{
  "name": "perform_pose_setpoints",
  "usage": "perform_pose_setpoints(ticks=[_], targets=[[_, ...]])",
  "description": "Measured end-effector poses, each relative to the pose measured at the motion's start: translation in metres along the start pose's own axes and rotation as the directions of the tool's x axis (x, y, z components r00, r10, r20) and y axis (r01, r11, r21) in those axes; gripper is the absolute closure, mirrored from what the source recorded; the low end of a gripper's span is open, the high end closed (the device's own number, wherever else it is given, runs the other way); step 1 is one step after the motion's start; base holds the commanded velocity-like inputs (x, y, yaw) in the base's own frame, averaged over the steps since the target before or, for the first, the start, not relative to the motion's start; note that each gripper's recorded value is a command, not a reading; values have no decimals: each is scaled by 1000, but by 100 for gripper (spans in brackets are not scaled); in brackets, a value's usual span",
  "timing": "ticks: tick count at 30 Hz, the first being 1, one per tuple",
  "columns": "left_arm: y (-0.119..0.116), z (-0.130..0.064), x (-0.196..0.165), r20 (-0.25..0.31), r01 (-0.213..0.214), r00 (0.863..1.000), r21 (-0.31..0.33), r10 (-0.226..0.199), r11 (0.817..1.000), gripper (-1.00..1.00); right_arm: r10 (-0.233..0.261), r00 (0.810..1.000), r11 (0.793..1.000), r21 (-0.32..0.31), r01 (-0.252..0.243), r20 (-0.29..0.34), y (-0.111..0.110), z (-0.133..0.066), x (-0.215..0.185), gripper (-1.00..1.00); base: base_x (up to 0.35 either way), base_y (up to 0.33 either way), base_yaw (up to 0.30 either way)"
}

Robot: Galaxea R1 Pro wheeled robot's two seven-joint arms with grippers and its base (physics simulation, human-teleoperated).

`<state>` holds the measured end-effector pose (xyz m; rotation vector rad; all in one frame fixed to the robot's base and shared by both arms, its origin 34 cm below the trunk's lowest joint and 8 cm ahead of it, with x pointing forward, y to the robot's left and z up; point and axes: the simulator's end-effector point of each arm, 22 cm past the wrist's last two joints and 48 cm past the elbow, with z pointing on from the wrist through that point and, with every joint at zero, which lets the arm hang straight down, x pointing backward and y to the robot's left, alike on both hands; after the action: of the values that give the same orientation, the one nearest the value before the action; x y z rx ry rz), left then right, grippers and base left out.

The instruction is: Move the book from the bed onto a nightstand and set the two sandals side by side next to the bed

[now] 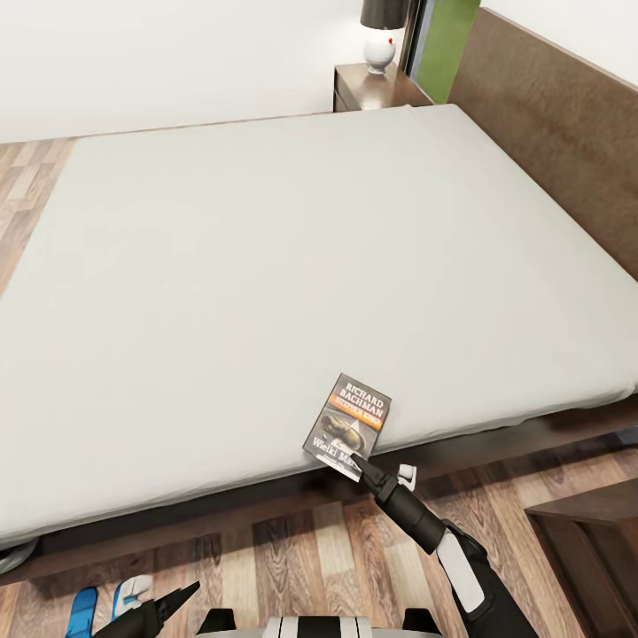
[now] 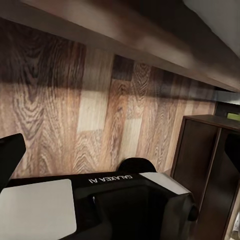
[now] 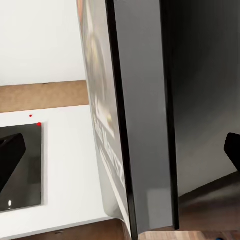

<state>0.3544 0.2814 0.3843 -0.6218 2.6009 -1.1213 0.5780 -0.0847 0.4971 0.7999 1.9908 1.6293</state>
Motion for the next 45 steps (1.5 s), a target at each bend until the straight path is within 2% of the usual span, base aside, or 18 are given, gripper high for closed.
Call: perform_pose_setpoints(ticks=[22,45], targets=[[0,0,0,0,0,1000,1,0,1000,-100,1,1000,1000,-3,-1,1,1,0,0,100,0,0,0],[-33,-27,-5,-2,1,1000,2,-1,1000,-100,2,1000,1000,-2,-2,1,43,-6,-2,100,0,0,0]])
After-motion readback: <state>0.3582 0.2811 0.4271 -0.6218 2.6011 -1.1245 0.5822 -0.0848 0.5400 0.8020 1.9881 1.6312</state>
